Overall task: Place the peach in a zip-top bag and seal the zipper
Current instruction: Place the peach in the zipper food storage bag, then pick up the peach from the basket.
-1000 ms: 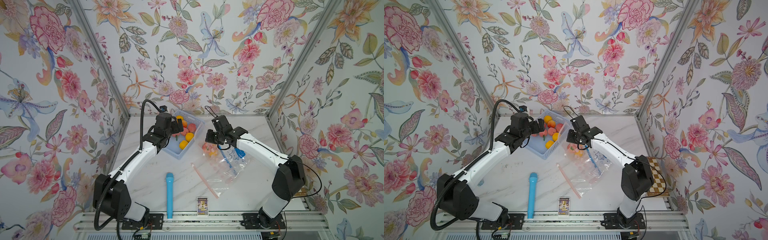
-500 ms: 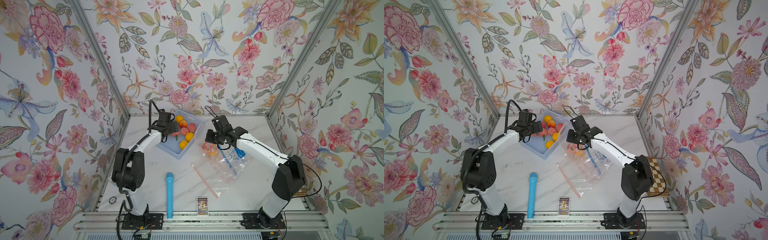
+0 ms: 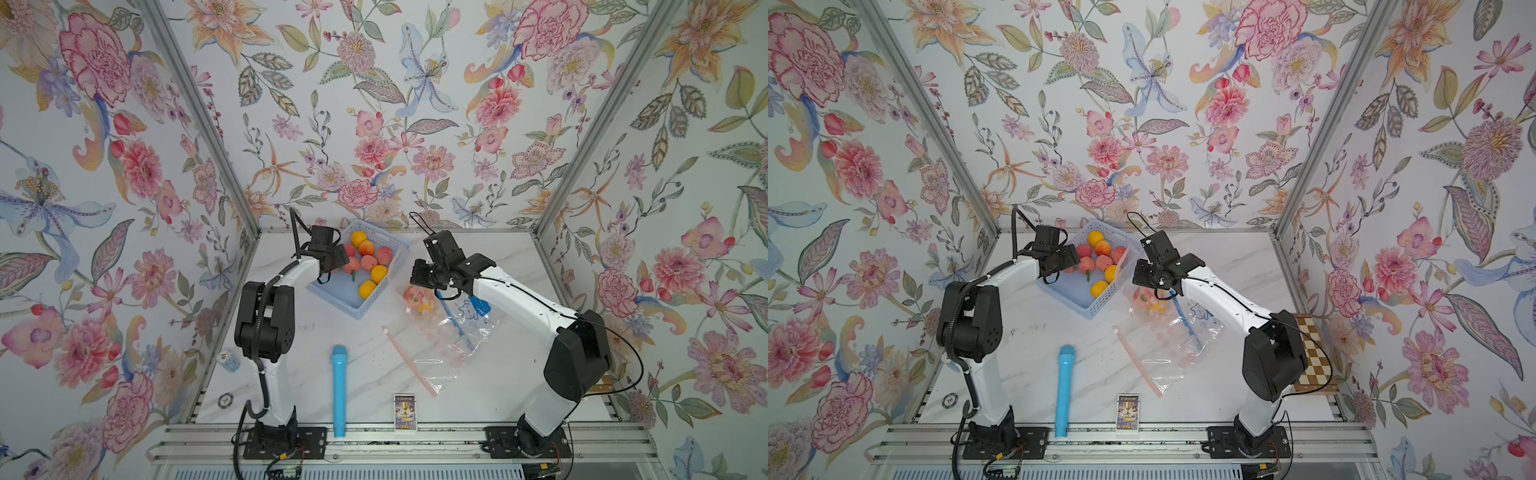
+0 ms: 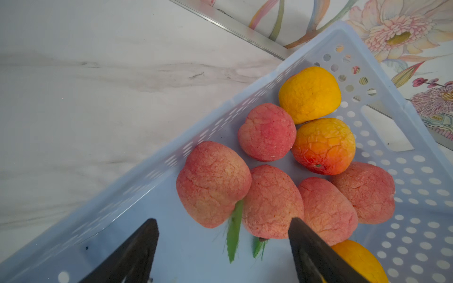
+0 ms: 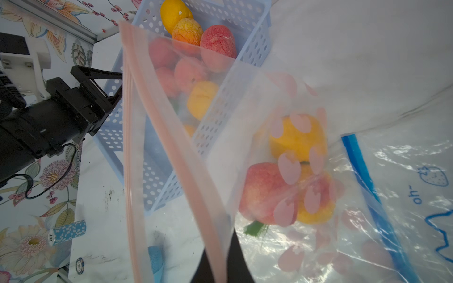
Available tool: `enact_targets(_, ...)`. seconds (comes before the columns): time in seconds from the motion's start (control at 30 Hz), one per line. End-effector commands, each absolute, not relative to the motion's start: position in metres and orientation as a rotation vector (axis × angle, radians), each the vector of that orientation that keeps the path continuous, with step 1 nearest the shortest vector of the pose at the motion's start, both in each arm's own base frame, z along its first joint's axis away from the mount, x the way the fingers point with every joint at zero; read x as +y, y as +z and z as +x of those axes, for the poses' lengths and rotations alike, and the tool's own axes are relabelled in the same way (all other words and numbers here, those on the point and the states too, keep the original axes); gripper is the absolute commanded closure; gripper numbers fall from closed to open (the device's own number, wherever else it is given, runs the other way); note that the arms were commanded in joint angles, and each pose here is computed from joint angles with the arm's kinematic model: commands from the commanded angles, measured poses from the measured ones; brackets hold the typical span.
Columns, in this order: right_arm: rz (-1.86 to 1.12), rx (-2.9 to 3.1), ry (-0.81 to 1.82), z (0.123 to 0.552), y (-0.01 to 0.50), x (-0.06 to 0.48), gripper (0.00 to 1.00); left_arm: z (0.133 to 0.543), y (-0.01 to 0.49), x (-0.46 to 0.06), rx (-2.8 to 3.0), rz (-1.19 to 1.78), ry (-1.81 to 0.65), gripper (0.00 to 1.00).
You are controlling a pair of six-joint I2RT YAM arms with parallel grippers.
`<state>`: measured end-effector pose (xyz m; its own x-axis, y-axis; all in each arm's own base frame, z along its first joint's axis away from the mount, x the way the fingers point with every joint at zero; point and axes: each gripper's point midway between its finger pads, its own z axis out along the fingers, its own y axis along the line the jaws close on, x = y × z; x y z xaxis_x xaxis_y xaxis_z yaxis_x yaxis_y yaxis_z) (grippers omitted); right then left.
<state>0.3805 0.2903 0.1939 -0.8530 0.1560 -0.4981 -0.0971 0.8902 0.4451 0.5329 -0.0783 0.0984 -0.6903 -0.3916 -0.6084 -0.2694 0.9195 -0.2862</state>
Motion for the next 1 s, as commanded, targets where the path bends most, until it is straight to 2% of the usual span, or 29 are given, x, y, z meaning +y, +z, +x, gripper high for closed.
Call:
enact_targets(0.0, 0.051, 2.510, 0.644, 0.384, 0.193, 0.293, 1.00, 0.547, 0.099, -0.075, 2.335, -0.529, -0.257, 0.14)
enact_targets(0.53, 0.052, 2.517, 0.644, 0.384, 0.191, 0.292, 1.00, 0.564, 0.074, -0.066, 2.367, -0.578, -0.220, 0.13)
enact_targets(0.93, 0.056, 2.517, 0.644, 0.384, 0.191, 0.291, 1.00, 0.560, 0.050, -0.064, 2.414, -0.585, -0.191, 0.17)
enact_targets(0.97, 0.055, 2.518, 0.644, 0.384, 0.191, 0.291, 1.00, 0.560, 0.050, -0.063, 2.415, -0.585, -0.189, 0.21)
